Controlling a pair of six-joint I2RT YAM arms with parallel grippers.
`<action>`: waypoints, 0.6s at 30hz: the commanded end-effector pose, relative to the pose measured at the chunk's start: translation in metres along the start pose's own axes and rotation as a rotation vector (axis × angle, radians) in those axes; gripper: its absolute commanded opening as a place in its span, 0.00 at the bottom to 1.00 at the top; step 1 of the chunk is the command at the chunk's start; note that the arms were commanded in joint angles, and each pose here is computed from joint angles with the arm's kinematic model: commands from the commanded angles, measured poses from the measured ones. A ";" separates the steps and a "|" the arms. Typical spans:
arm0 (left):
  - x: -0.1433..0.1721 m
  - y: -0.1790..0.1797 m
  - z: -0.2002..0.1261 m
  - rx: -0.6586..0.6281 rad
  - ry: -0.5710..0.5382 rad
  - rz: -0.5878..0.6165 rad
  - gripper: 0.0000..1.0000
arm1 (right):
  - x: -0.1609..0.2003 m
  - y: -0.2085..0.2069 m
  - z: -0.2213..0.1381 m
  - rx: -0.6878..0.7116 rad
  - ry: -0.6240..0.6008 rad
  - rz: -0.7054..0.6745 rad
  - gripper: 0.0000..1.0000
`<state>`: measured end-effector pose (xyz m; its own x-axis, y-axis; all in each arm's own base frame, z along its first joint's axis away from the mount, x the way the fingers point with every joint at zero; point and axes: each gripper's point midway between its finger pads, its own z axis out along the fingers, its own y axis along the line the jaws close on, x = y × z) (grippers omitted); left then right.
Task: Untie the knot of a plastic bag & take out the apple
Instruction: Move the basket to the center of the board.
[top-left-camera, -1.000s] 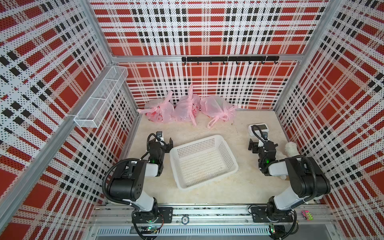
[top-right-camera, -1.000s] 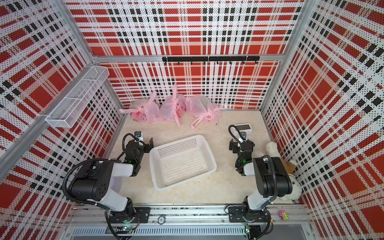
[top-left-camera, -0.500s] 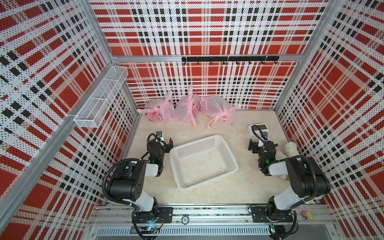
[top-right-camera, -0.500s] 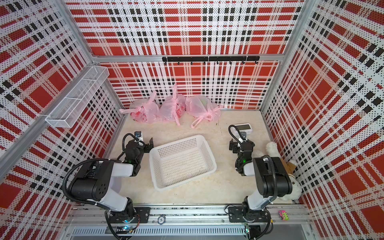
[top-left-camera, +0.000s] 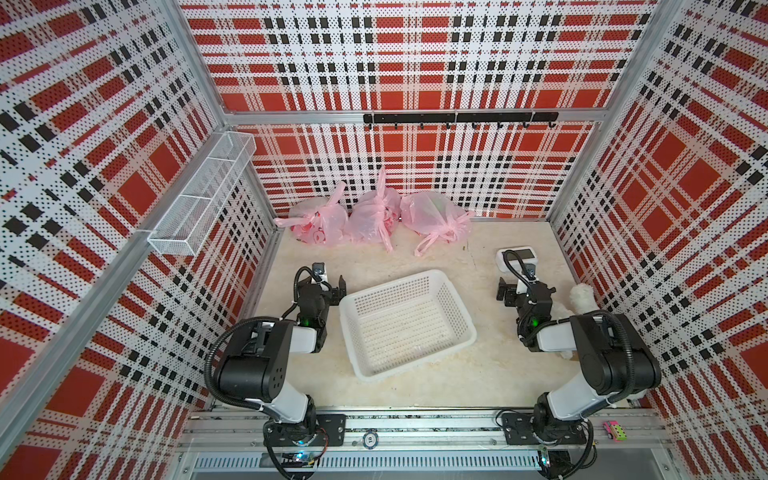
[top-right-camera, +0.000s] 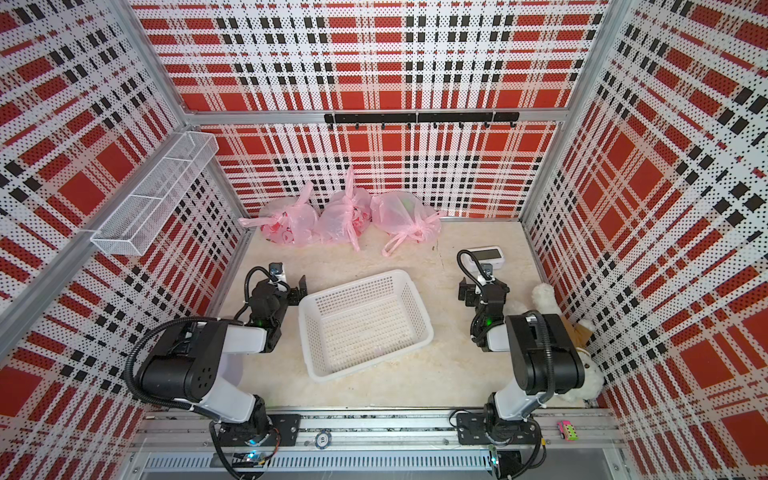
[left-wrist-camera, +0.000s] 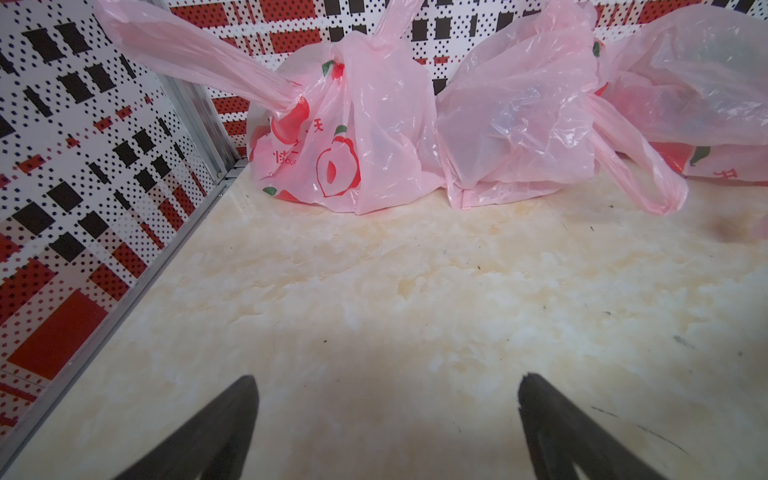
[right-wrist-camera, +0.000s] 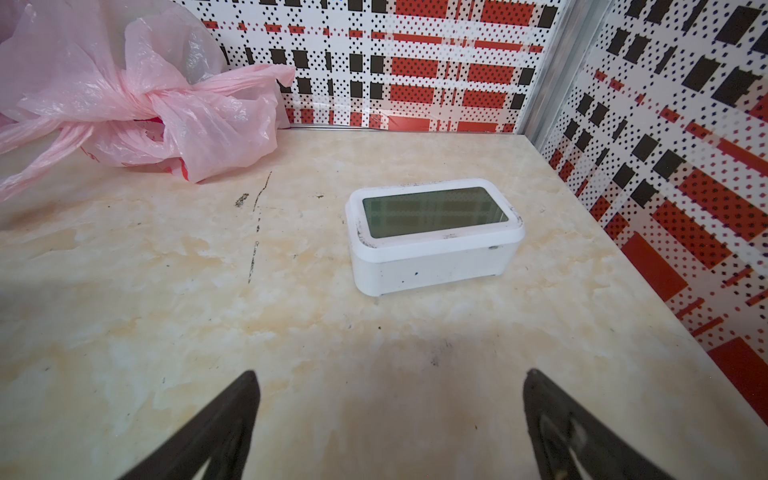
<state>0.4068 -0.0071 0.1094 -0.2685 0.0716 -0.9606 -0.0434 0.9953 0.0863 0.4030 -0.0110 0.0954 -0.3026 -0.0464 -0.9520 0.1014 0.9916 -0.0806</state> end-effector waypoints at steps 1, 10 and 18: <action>-0.009 0.000 0.001 0.014 -0.033 -0.017 0.99 | -0.014 0.001 -0.001 -0.005 -0.048 -0.007 1.00; -0.023 0.004 -0.010 -0.041 -0.060 -0.002 0.99 | -0.020 0.009 -0.004 -0.059 -0.061 -0.029 1.00; -0.068 0.028 -0.042 -0.182 -0.003 -0.146 1.00 | -0.061 0.003 -0.023 -0.037 0.045 0.043 0.91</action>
<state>0.3916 -0.0024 0.1689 -0.2157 0.0390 -0.9757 -0.1363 0.9882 0.0696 0.3982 -0.0033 0.1383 -0.2974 -0.0450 -0.9537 0.0636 0.9957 -0.0668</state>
